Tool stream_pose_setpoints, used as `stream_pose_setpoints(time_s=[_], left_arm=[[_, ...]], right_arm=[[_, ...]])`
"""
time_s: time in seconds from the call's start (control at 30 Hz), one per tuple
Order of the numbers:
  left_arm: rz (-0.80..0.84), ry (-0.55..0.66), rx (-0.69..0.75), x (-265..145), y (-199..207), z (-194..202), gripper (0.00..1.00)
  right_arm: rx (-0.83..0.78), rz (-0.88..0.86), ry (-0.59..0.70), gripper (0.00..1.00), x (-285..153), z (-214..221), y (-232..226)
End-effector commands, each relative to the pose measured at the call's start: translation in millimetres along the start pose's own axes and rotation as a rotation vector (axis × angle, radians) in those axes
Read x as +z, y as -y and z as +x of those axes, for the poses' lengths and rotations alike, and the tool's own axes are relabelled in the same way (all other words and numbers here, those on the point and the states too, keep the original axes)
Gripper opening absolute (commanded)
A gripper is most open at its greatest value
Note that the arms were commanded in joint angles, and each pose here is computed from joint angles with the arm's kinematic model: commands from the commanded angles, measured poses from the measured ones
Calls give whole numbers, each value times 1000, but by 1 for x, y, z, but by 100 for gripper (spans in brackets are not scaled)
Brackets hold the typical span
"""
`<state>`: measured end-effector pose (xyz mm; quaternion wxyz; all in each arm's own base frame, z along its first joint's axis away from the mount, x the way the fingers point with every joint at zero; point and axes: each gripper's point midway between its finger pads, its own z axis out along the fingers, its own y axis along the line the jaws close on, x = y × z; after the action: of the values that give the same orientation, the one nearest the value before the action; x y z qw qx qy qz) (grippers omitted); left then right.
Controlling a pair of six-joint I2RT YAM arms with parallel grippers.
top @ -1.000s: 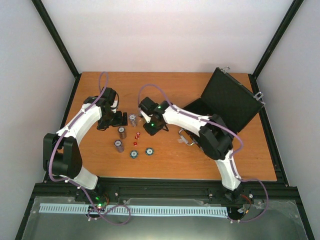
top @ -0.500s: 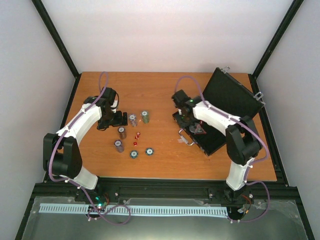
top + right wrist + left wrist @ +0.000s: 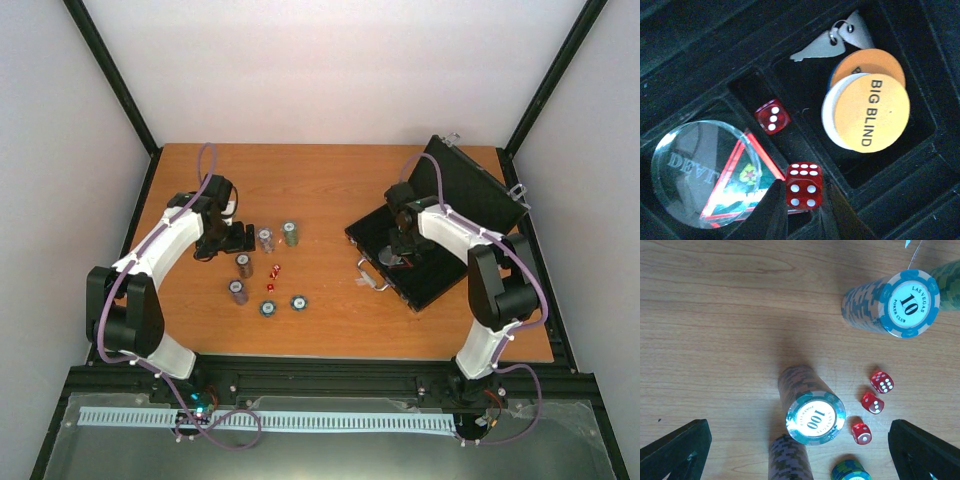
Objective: Pack up texas hold em set
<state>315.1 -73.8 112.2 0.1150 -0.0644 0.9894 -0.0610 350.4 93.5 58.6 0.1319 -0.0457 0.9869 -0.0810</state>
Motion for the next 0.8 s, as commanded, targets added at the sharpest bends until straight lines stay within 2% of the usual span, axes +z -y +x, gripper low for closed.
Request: stream_pose_setpoints(time_s=[0.0, 0.43, 0.63, 0.77], left_arm=[[12, 17, 11, -5, 4, -5, 100], [13, 8, 8, -1, 6, -9, 100], [13, 6, 10, 0, 7, -10, 100], [12, 4, 10, 0, 7, -10, 100]], right_arm=[[58, 3, 13, 3, 6, -5, 9], [39, 0, -29, 3, 27, -5, 6], [50, -2, -27, 14, 31, -9, 5], [54, 7, -20, 16, 31, -12, 7]])
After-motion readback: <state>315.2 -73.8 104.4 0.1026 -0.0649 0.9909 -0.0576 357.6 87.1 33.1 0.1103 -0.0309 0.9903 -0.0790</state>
